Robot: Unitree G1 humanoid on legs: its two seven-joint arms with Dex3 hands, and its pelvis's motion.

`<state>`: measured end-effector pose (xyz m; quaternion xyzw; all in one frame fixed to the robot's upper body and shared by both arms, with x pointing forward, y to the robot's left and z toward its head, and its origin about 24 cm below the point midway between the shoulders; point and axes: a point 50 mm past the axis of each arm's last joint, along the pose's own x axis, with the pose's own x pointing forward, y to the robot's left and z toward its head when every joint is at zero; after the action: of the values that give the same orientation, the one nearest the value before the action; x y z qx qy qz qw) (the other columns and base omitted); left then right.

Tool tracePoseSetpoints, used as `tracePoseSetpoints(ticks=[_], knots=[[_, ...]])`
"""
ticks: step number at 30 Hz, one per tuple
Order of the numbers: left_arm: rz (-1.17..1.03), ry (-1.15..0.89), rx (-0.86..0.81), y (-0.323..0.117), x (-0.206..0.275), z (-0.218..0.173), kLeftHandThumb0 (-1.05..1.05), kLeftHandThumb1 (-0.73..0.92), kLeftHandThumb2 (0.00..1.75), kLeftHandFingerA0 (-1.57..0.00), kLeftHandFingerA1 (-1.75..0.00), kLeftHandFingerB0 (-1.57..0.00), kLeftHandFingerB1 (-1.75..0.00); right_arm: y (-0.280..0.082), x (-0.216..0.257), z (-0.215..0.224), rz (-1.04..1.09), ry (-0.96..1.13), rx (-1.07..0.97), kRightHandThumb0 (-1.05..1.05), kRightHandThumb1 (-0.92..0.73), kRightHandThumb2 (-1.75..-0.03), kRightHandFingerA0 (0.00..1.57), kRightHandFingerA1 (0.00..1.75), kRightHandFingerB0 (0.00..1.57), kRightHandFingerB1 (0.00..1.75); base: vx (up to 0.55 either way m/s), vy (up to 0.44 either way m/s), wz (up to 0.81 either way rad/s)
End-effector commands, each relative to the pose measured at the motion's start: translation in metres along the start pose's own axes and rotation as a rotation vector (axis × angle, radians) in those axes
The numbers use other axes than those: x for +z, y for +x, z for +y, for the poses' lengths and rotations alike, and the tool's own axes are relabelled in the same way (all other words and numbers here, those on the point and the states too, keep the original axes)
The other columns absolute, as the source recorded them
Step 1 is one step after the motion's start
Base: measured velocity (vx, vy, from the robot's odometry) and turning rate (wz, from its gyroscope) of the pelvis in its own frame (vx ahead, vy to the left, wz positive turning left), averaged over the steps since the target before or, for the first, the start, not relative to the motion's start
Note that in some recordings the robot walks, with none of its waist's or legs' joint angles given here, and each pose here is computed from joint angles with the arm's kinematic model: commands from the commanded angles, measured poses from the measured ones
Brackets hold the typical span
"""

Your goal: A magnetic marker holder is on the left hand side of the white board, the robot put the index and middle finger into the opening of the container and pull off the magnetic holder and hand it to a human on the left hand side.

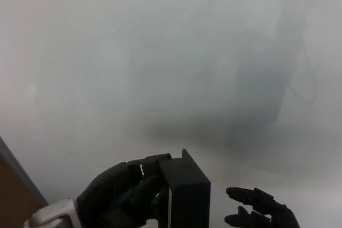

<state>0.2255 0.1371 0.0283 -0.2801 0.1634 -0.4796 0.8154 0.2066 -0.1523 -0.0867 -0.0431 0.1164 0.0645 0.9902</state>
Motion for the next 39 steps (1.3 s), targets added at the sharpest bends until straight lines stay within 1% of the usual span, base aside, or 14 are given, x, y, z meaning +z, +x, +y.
tracePoseSetpoints(ticks=[1,7,8,10,13,16,17,21,22,27,34,36,37,39], knots=[[-0.967,-0.280,-0.233,-0.106,0.054,-0.051,-0.51,0.78,0.68,-0.77,-1.63,-0.64,-1.26,-0.001,-0.004,-0.009,0.036,-0.033,-0.044,-0.59,-0.80,-0.64,0.78,0.58,0.63,0.48,0.00,0.000,0.00],[-0.997,-0.289,-0.174,-0.125,0.056,-0.049,-0.55,0.80,0.69,-0.76,-1.67,-0.60,-1.39,-0.005,-0.008,-0.010,0.051,-0.022,-0.044,-0.59,-0.80,-0.64,0.78,0.59,0.64,0.49,0.00,0.000,0.00],[-1.021,-0.281,-0.143,-0.134,0.057,-0.048,-0.56,0.77,0.70,-0.83,-1.62,-0.67,-1.29,-0.005,-0.008,-0.010,0.055,-0.033,-0.044,-0.60,-0.80,-0.64,0.78,0.58,0.65,0.48,0.00,0.000,0.00],[-1.036,-0.293,-0.109,-0.139,0.056,-0.050,-0.56,0.77,0.70,-0.83,-1.62,-0.67,-1.29,-0.007,-0.010,-0.011,0.063,-0.048,-0.044,-0.60,-0.80,-0.64,0.78,0.58,0.65,0.48,0.00,0.000,0.00],[-1.073,-0.337,-0.090,-0.144,0.052,-0.054,-0.57,0.81,0.64,-0.76,-1.54,-0.61,-1.16,-0.007,-0.011,-0.012,0.068,-0.047,-0.044,-0.60,-0.80,-0.64,0.79,0.59,0.65,0.48,0.00,0.000,0.00],[-1.101,-0.355,-0.040,-0.150,0.053,-0.053,-0.56,0.80,0.64,-0.75,-1.53,-0.60,-1.14,-0.004,-0.008,-0.011,0.061,-0.069,-0.037,-0.60,-0.81,-0.64,0.79,0.59,0.64,0.48,0.00,0.000,0.00],[-1.104,-0.355,-0.029,-0.152,0.053,-0.053,-0.58,0.67,1.03,-0.91,-1.25,-0.73,-1.00,-0.003,-0.008,-0.011,0.061,-0.070,-0.039,-0.59,-0.80,-0.64,0.79,0.58,0.64,0.48,0.00,0.000,0.00],[-1.112,-0.365,-0.020,-0.153,0.053,-0.051,-0.56,0.67,1.04,-0.91,-1.24,-0.73,-0.98,-0.002,-0.008,-0.012,0.067,-0.069,-0.050,-0.58,-0.79,-0.64,0.80,0.59,0.65,0.48,0.00,0.000,0.00],[-1.113,-0.375,-0.015,-0.153,0.053,-0.051,-0.56,0.82,0.64,-0.74,-1.54,-0.61,-1.10,-0.002,-0.008,-0.012,0.068,-0.068,-0.054,-0.58,-0.79,-0.64,0.80,0.59,0.65,0.49,0.00,0.000,0.00],[-1.110,-0.404,0.023,-0.153,0.053,-0.049,-0.61,0.86,0.65,-0.72,-1.58,-0.56,-1.28,-0.004,-0.009,-0.015,0.073,-0.080,-0.055,-0.58,-0.80,-0.64,0.78,0.59,0.64,0.49,0.00,0.000,0.00],[-1.105,-0.414,0.038,-0.152,0.055,-0.050,-0.61,0.86,0.66,-0.72,-1.58,-0.55,-1.32,-0.003,-0.009,-0.015,0.075,-0.100,-0.056,-0.56,-0.80,-0.64,0.79,0.59,0.63,0.49,0.00,0.000,0.00],[-1.108,-0.417,0.042,-0.152,0.053,-0.050,-0.62,0.84,0.70,-0.71,-1.60,-0.54,-1.35,-0.004,-0.010,-0.016,0.083,-0.095,-0.055,-0.56,-0.79,-0.64,0.79,0.59,0.64,0.49,0.00,0.000,0.00],[-1.114,-0.422,0.040,-0.151,0.052,-0.050,-0.75,0.69,1.00,-0.84,-1.31,-0.59,-1.17,-0.004,-0.009,-0.017,0.081,-0.100,-0.053,-0.55,-0.80,-0.64,0.79,0.59,0.64,0.50,0.00,0.000,0.00],[-1.121,-0.422,0.025,-0.150,0.054,-0.049,-0.79,0.70,0.98,-0.86,-1.36,-0.58,-1.19,-0.002,-0.008,-0.017,0.070,-0.120,-0.051,-0.56,-0.81,-0.64,0.79,0.60,0.65,0.49,0.00,0.000,0.00]])
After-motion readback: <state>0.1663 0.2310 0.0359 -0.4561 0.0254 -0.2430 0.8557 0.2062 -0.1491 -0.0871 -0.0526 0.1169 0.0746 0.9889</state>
